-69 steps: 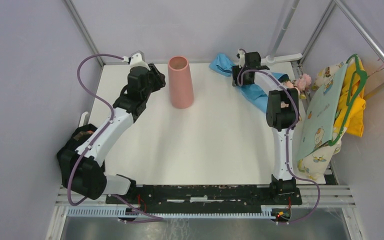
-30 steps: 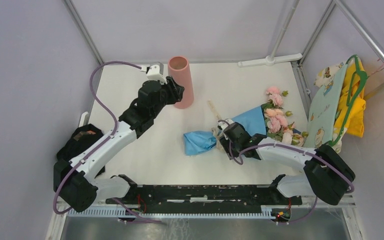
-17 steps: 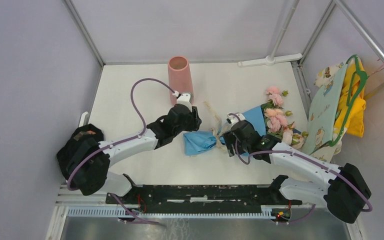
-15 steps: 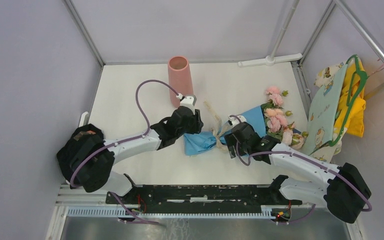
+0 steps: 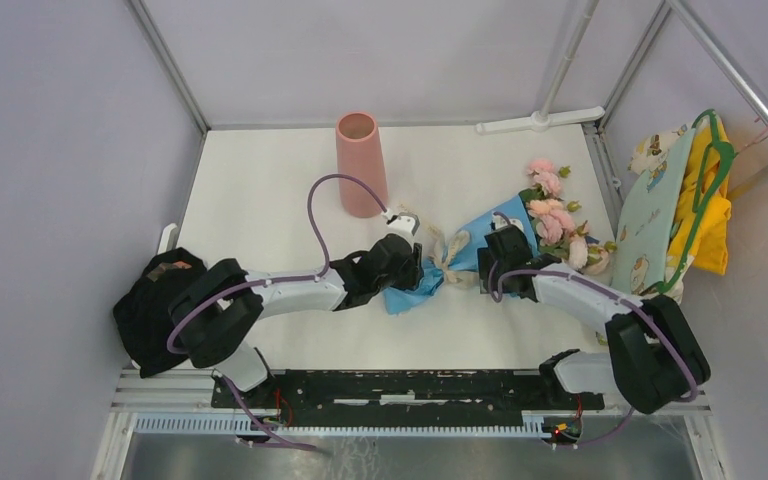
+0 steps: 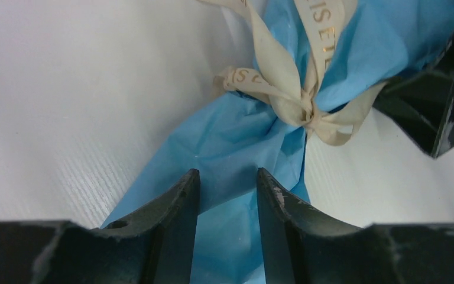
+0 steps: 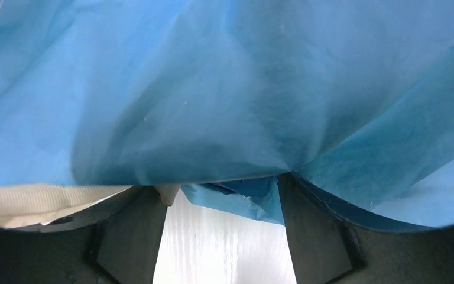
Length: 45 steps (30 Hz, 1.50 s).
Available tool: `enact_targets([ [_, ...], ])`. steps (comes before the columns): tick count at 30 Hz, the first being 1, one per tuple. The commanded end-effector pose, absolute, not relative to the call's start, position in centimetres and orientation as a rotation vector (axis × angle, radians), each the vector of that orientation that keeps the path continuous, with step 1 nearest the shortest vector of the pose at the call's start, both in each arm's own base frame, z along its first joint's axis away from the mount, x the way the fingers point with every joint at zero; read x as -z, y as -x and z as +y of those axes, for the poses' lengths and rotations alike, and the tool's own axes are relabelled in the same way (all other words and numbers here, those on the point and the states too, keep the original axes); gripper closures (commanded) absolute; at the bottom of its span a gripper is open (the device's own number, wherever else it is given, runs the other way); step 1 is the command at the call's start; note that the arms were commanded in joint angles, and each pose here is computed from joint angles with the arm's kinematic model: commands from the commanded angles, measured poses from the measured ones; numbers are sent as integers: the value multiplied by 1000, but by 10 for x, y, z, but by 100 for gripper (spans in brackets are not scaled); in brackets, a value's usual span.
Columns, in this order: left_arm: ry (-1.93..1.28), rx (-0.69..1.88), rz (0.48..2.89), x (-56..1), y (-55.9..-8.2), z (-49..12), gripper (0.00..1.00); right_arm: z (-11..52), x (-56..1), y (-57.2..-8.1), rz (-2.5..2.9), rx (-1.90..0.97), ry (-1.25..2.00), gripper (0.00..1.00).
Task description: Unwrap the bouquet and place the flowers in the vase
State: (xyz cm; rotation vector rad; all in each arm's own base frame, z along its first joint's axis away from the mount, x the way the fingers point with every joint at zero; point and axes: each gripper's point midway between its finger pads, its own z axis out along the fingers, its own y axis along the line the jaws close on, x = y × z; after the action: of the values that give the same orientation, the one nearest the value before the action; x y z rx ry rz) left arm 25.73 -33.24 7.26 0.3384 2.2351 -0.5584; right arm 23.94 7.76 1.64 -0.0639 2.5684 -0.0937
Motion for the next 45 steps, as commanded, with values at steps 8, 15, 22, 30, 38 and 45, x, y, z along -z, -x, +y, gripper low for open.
enact_targets([
  [8,-336,730,2266,-54,-245,-362,54,110,-36,-355,2496,88,165,28],
  [15,-365,746,2252,-60,-245,-371,55,113,-54,-379,2455,65,179,28],
  [22,-289,549,2199,-90,-264,-341,53,112,-105,-371,2307,-3,186,19],
  [30,-135,371,2044,-172,-282,-291,48,119,-182,-358,2107,-127,208,2],
  [38,-39,356,1926,-236,-279,-256,41,138,-211,-344,2017,-277,286,2],
  [45,7,353,1874,-263,-275,-238,33,175,-219,-332,1961,-480,433,2],
])
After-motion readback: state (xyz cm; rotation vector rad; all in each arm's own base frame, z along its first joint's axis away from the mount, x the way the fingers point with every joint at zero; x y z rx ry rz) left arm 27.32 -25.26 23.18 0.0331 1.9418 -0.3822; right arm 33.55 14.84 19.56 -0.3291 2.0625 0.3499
